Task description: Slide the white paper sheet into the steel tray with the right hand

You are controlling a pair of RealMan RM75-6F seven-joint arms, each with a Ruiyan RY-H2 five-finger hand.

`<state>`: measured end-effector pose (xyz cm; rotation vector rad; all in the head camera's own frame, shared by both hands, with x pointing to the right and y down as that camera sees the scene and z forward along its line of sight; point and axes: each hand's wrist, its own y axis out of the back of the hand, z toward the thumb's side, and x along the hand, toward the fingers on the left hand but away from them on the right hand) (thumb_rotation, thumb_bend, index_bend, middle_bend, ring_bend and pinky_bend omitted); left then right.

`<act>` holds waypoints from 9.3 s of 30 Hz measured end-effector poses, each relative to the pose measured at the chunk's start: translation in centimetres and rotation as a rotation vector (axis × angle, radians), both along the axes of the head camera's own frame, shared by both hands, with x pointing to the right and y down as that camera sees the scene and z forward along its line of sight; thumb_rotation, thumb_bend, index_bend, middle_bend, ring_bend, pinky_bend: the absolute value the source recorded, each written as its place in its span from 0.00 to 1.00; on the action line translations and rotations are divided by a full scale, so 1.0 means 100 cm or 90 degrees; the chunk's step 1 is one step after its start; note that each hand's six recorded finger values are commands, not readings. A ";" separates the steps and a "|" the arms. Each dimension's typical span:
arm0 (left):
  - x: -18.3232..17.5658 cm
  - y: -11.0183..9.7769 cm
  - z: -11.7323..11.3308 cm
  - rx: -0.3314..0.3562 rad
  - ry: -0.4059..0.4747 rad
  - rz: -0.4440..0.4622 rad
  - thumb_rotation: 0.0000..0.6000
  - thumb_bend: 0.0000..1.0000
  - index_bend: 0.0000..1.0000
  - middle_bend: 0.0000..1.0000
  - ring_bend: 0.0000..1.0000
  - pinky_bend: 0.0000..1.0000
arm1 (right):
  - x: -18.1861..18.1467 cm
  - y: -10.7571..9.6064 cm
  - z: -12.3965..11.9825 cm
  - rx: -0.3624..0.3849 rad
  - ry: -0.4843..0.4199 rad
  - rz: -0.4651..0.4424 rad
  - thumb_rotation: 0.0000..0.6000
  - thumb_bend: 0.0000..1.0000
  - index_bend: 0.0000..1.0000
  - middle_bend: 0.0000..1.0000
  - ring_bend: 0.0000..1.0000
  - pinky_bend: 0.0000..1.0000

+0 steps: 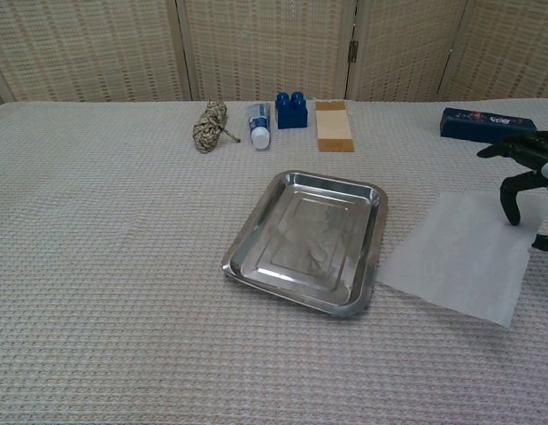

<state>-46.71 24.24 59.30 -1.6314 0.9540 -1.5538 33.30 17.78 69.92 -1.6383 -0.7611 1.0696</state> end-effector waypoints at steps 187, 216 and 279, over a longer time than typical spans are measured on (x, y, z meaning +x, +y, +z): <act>-0.005 -0.001 -0.001 -0.013 0.025 -0.032 1.00 0.44 0.00 0.00 0.00 0.00 | -0.171 -0.092 0.036 -0.279 0.227 -0.177 1.00 0.29 0.00 0.00 0.00 0.00; 0.005 -0.001 -0.004 -0.007 0.044 -0.014 1.00 0.44 0.00 0.00 0.00 0.00 | -0.122 -0.036 -0.036 -0.345 0.116 -0.183 1.00 0.64 0.00 0.91 1.00 1.00; 0.010 0.001 -0.013 0.015 0.027 0.002 1.00 0.44 0.00 0.00 0.00 0.00 | 0.002 0.027 -0.105 -0.165 0.021 0.046 1.00 0.53 0.00 0.00 0.00 0.00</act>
